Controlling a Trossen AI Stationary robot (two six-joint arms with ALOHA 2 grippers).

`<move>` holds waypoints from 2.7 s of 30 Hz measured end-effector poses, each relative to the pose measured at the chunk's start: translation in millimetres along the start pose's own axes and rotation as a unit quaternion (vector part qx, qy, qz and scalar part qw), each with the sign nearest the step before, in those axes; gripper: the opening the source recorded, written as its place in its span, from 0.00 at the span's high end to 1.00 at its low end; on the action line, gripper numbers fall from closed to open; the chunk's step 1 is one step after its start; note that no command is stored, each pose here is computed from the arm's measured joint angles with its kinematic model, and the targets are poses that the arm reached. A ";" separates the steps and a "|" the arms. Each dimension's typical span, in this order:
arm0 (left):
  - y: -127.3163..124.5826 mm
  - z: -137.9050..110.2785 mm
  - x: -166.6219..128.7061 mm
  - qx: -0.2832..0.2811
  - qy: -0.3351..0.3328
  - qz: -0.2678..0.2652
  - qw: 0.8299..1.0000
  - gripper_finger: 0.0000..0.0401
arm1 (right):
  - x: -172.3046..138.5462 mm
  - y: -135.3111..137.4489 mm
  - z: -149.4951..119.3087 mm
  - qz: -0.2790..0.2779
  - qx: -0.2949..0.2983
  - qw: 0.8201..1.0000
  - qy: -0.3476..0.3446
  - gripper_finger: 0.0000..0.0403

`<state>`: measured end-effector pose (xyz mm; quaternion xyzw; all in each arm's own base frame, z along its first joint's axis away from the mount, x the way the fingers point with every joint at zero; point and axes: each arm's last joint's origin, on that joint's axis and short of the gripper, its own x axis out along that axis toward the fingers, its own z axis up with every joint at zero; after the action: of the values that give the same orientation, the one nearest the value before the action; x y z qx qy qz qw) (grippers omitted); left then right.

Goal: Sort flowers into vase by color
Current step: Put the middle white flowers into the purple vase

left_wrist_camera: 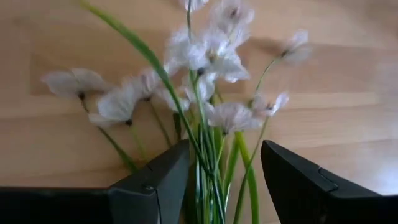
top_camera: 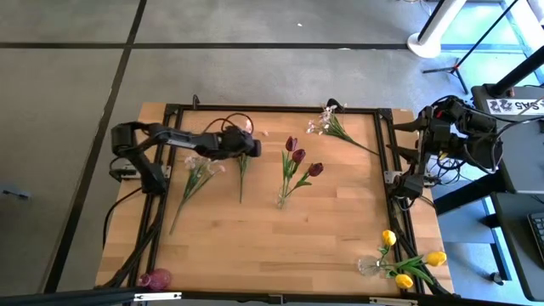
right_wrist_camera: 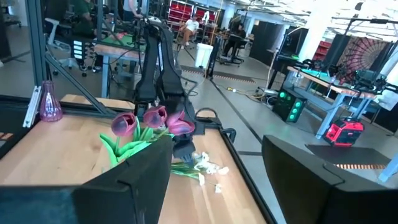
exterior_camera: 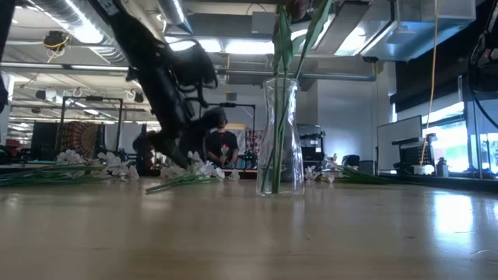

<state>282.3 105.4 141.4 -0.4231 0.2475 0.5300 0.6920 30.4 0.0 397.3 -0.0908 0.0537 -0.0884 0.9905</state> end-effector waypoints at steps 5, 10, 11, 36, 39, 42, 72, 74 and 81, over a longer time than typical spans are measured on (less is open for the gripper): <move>-1.1 -16.3 15.0 0.011 0.021 0.014 1.000 0.51 | 0.0 0.3 1.1 0.000 0.007 1.000 -0.001 0.38; -4.6 -28.9 18.8 0.024 0.011 0.018 0.999 0.56 | 0.0 0.1 -0.1 0.000 -0.003 1.000 0.000 0.38; -4.8 -30.4 18.4 0.020 0.008 0.020 1.000 0.59 | 0.0 0.0 -0.4 0.000 -0.007 1.000 0.000 0.38; -14.4 -7.1 -146.1 0.083 -0.016 -0.236 0.968 0.99 | -0.1 -1.2 -7.6 0.014 -0.083 0.996 0.015 0.38; -11.2 -4.3 -179.6 0.112 -0.073 -0.294 0.947 0.99 | 0.0 -1.4 -7.2 0.010 -0.101 0.995 0.013 0.38; -1.9 1.6 -213.7 0.132 -0.111 -0.357 0.918 0.99 | 0.0 -1.3 -7.0 0.010 -0.115 0.993 0.012 0.38; 58.5 -6.7 -352.4 0.349 0.032 -0.888 0.296 0.99 | 3.6 11.1 11.1 -0.087 -0.039 0.995 -0.009 0.38; 61.2 -9.8 -355.4 0.352 0.041 -0.893 0.276 0.99 | 4.6 15.8 12.0 -0.064 -0.039 0.997 -0.005 0.38; 67.7 -27.3 -361.3 0.359 0.060 -0.900 0.238 0.99 | 6.3 21.9 14.2 -0.084 -0.034 0.996 -0.008 0.38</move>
<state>107.3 -101.7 391.2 -0.1069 -0.0897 -0.6112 0.7791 41.9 22.4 406.5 -0.1295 0.0406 -0.1691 0.9762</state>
